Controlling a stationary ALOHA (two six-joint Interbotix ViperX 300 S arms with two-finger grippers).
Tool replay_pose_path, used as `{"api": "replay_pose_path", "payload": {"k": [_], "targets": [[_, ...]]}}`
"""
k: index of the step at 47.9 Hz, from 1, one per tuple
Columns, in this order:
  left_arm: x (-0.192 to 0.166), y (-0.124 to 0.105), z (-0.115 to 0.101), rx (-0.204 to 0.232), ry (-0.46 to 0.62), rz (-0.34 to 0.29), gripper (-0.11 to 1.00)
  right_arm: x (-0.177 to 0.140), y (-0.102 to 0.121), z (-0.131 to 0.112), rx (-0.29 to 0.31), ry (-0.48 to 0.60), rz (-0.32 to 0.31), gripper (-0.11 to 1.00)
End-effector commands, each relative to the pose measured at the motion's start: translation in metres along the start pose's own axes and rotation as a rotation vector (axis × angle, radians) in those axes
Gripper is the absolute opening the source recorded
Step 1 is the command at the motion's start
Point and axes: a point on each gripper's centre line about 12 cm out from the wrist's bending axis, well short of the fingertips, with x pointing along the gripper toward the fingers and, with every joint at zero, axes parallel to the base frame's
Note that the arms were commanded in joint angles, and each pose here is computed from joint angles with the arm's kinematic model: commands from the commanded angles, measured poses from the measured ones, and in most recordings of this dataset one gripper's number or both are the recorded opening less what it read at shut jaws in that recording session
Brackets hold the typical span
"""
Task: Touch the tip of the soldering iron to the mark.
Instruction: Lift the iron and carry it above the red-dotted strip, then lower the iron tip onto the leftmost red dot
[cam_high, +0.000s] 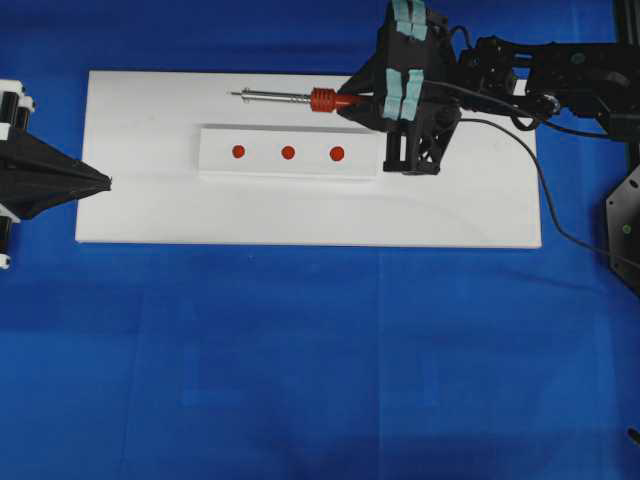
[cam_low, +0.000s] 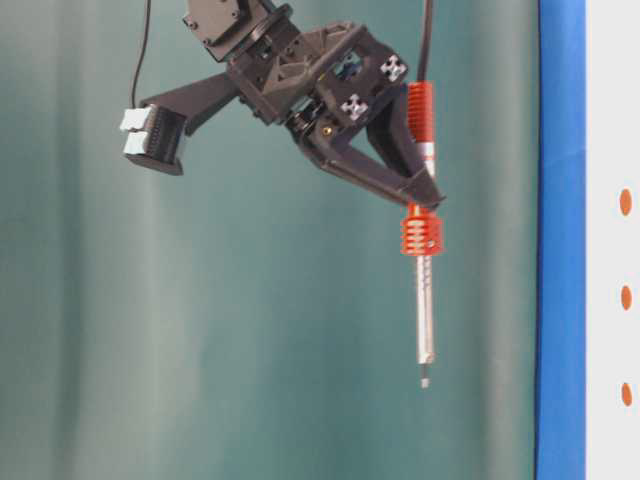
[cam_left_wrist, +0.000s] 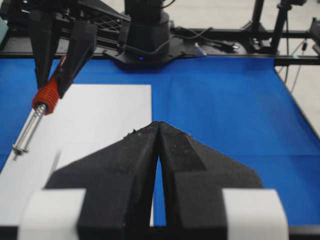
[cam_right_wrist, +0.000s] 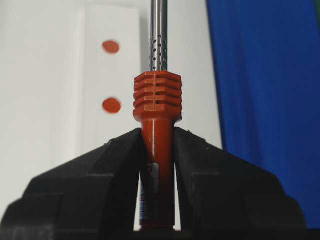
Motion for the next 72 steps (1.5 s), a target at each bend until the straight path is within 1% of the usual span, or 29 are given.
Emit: {"api": "replay_pose_path", "payload": {"k": [1,10,16,28,65,72], "targets": [[0.002,-0.001,0.004,-0.002,-0.015,-0.003,0.00,-0.004,-0.002,0.010,-0.002,-0.002,0.003,0.06],[0.002,-0.001,0.004,-0.002,-0.014,-0.003,0.00,-0.002,-0.004,-0.002,0.005,0.122,0.024,0.06],[0.001,-0.001,0.004,-0.002,-0.012,-0.003,0.00,-0.001,-0.004,-0.005,-0.020,0.162,0.029,0.06],[0.002,-0.001,0.003,0.000,-0.011,-0.003,0.00,0.000,-0.005,-0.002,-0.023,0.156,0.027,0.06],[0.002,-0.001,0.004,0.000,-0.014,-0.003,0.00,0.001,-0.005,-0.003,-0.021,0.158,0.027,0.06],[0.002,-0.001,0.004,0.000,-0.014,-0.003,0.00,0.005,0.000,-0.004,-0.030,0.164,0.037,0.06]]}}
